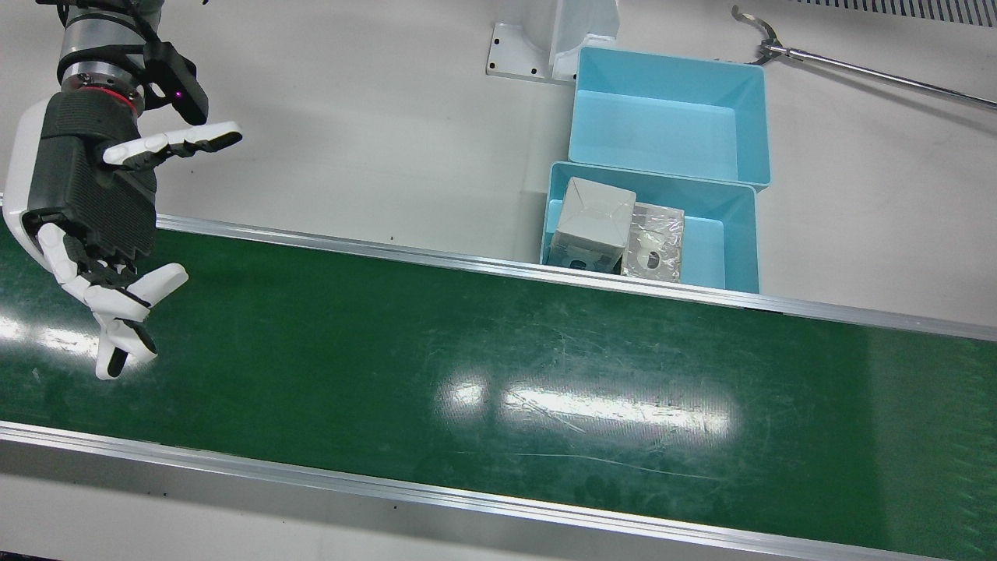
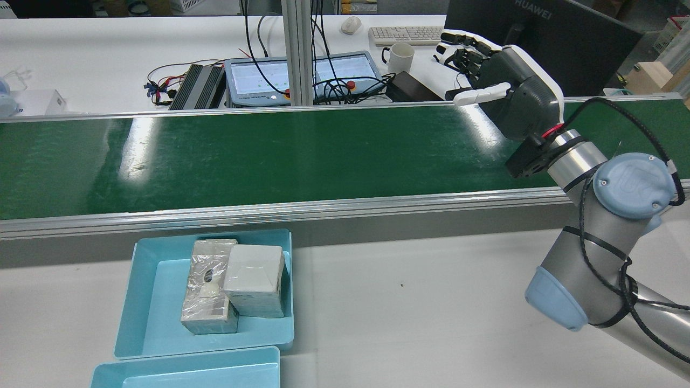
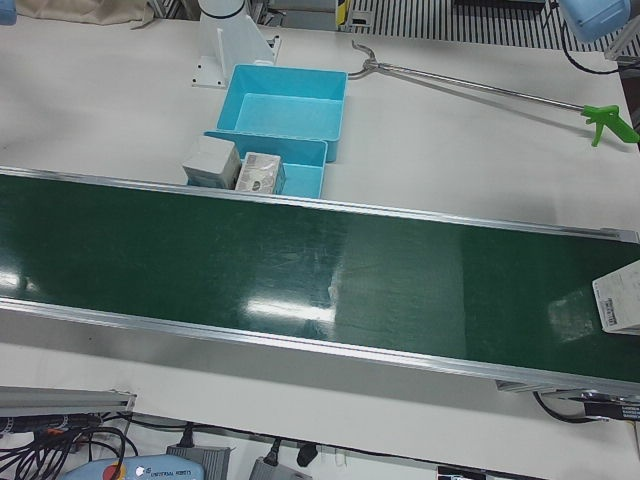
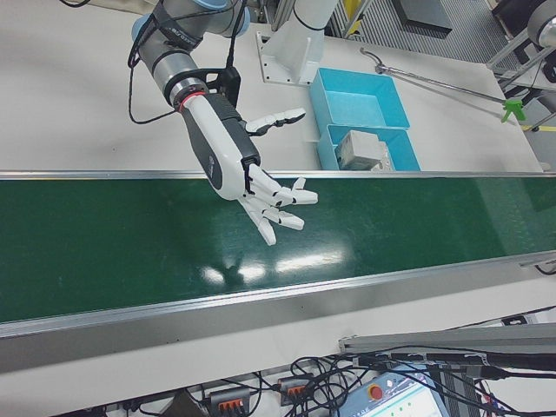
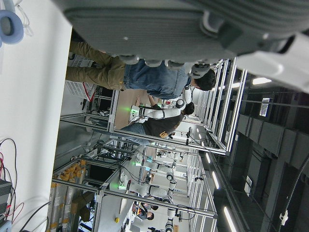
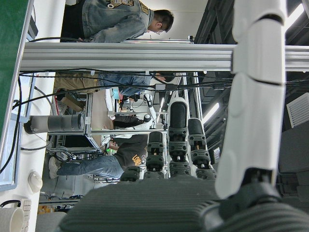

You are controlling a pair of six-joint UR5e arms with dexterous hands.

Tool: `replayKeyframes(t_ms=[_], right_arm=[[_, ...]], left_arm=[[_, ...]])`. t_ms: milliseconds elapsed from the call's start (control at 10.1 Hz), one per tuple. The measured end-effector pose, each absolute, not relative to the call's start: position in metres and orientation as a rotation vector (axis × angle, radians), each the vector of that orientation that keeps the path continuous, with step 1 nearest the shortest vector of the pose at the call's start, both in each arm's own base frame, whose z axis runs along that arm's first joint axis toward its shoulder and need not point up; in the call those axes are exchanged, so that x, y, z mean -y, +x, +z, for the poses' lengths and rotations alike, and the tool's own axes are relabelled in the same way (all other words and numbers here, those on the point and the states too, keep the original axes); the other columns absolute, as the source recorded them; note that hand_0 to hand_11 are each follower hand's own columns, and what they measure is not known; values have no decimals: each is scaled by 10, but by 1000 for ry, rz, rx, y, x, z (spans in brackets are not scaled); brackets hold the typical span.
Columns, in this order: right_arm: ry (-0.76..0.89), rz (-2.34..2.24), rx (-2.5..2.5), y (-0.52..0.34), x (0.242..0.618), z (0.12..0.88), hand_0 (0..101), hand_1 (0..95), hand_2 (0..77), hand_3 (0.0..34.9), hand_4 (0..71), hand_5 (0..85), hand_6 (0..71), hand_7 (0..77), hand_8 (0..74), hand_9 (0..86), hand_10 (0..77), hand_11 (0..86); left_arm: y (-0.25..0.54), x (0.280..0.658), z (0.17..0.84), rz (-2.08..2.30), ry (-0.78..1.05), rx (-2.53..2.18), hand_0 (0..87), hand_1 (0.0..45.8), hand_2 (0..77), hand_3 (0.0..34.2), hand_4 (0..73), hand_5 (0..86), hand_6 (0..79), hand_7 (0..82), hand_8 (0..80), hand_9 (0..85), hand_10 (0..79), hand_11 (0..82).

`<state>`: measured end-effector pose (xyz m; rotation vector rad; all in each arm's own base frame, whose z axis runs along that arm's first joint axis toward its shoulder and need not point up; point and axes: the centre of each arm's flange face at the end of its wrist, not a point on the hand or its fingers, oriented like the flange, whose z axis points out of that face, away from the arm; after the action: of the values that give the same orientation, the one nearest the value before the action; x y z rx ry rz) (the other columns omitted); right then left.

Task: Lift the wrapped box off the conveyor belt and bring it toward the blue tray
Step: 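Move the right hand over the conveyor belt, fingers open, to a waiting pose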

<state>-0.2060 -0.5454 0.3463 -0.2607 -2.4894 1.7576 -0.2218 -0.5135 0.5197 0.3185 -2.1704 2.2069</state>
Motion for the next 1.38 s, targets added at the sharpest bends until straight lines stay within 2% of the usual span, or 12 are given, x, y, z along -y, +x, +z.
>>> replayKeyframes(t_ms=[197, 296, 395, 691, 789, 987, 1086, 1382], right_arm=[[-268, 1755, 2485, -210, 545, 347, 477, 109, 76, 0, 185, 213, 202, 464, 131, 185, 27, 38], [-273, 1757, 2477, -215, 545, 349, 476, 147, 98, 0, 142, 147, 114, 229, 49, 87, 0, 16], [-282, 1759, 2461, -224, 545, 353, 510, 229, 153, 0, 115, 109, 87, 185, 22, 44, 0, 11], [-317, 1757, 2417, -250, 543, 360, 533, 224, 196, 0, 104, 125, 87, 185, 22, 44, 0, 11], [-327, 1752, 2415, -255, 543, 358, 483, 136, 125, 0, 115, 104, 65, 169, 22, 44, 0, 11], [-343, 1747, 2415, -266, 550, 352, 474, 136, 104, 0, 115, 104, 71, 169, 22, 44, 0, 11], [-353, 1747, 2417, -271, 555, 348, 469, 120, 65, 0, 115, 109, 82, 207, 22, 44, 0, 11], [-360, 1757, 2407, -285, 571, 342, 494, 158, 82, 0, 142, 120, 93, 235, 33, 76, 0, 11]], left_arm=[[-222, 514, 520, 2207, 318, 2170, 0, 0, 5, 0, 5, 11, 5, 5, 5, 0, 5, 5], [-222, 514, 520, 2207, 318, 2170, 0, 0, 5, 0, 0, 11, 5, 5, 5, 5, 5, 5], [-222, 514, 520, 2207, 318, 2170, 0, 0, 5, 0, 0, 11, 5, 5, 5, 5, 5, 5], [-222, 514, 520, 2207, 318, 2170, 0, 0, 5, 0, 0, 11, 5, 5, 5, 0, 5, 5], [-222, 514, 520, 2207, 318, 2170, 0, 0, 5, 0, 5, 11, 0, 5, 5, 0, 0, 5], [-222, 514, 520, 2207, 318, 2170, 0, 0, 5, 0, 0, 11, 0, 5, 5, 5, 5, 5], [-222, 514, 520, 2207, 318, 2170, 0, 0, 5, 0, 5, 11, 5, 5, 5, 0, 0, 0], [-222, 514, 520, 2207, 318, 2170, 0, 0, 5, 0, 5, 11, 5, 5, 5, 5, 5, 5]])
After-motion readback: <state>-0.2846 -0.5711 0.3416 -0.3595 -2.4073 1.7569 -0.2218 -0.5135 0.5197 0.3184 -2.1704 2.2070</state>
